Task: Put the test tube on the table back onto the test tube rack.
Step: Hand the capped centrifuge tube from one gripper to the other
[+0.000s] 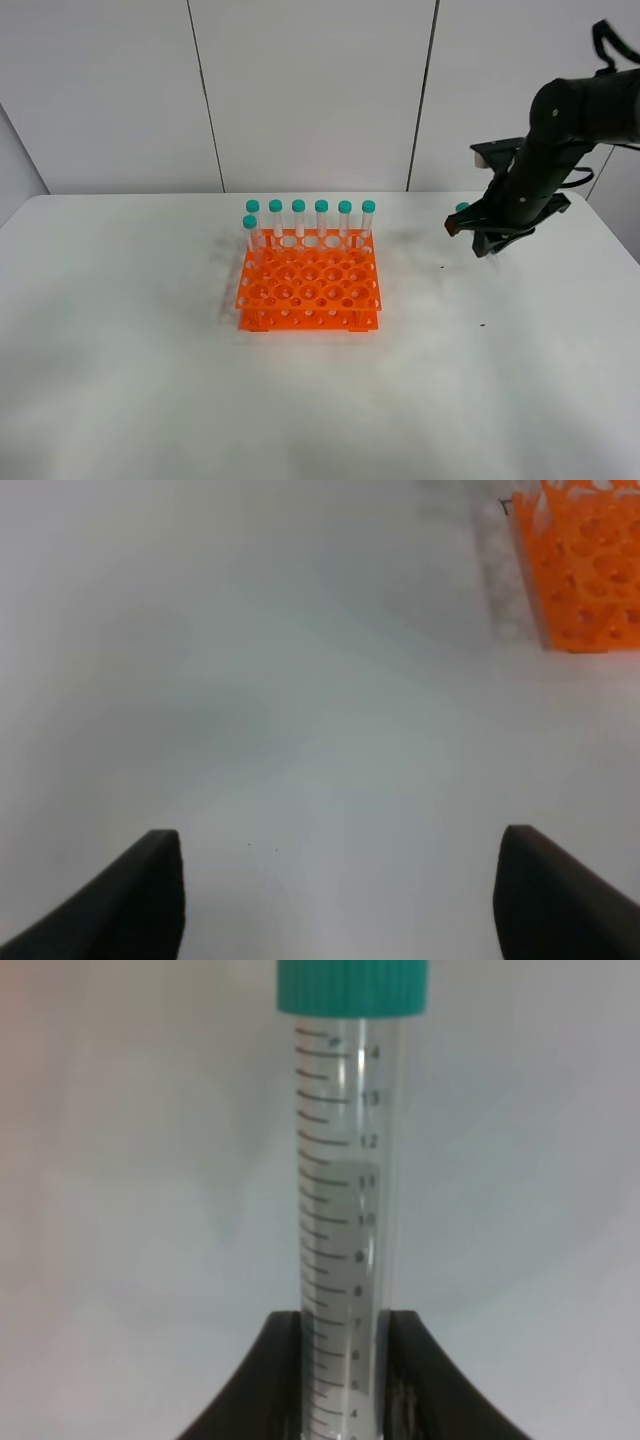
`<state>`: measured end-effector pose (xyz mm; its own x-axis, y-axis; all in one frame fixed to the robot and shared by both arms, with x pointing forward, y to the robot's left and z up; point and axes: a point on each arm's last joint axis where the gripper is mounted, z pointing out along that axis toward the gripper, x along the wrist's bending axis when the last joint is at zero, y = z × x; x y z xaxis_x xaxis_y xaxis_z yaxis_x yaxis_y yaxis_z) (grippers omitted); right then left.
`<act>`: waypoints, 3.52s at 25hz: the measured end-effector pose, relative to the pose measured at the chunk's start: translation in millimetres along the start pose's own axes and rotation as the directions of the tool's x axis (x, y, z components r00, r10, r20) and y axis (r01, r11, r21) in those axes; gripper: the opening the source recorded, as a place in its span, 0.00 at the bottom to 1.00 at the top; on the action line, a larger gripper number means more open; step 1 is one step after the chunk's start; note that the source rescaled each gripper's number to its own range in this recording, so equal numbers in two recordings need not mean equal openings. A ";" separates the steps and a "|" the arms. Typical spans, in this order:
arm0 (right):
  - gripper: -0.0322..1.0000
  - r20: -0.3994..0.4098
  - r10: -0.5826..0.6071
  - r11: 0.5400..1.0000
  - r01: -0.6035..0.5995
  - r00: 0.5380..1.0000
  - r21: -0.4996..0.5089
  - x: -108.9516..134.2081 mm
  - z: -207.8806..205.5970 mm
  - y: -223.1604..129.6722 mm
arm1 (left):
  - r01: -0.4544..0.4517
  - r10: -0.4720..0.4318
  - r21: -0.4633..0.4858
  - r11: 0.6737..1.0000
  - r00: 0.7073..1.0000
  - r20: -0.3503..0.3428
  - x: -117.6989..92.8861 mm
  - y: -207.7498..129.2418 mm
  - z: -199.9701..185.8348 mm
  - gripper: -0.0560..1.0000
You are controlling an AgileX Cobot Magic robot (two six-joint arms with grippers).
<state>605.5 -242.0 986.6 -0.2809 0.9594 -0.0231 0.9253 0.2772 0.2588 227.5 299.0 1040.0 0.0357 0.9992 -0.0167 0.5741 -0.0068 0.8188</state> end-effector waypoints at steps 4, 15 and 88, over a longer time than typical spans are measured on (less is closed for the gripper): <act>0.04 -0.007 0.014 1.000 -0.014 1.000 0.004 9.9 -29.2 -41.0 | 0.000 0.000 0.000 1.000 1.000 0.000 0.0 0.0 0.0 0.94; 0.04 -0.024 -0.034 0.987 0.030 0.999 -0.159 22.9 -78.1 -108.5 | 0.000 0.000 0.000 1.000 1.000 0.000 0.0 0.0 0.0 0.94; 0.04 -0.333 -0.682 0.696 0.437 0.651 -0.570 154.6 -55.9 -75.7 | 0.151 -0.276 0.235 0.960 0.632 0.724 -149.9 149.6 209.6 0.94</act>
<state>477.8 -117.5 1017.4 -0.8989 0.4183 0.1302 0.3757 0.5833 0.7201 479.5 140.1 1044.7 0.4562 0.6053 -0.6523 0.7486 0.1353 0.6491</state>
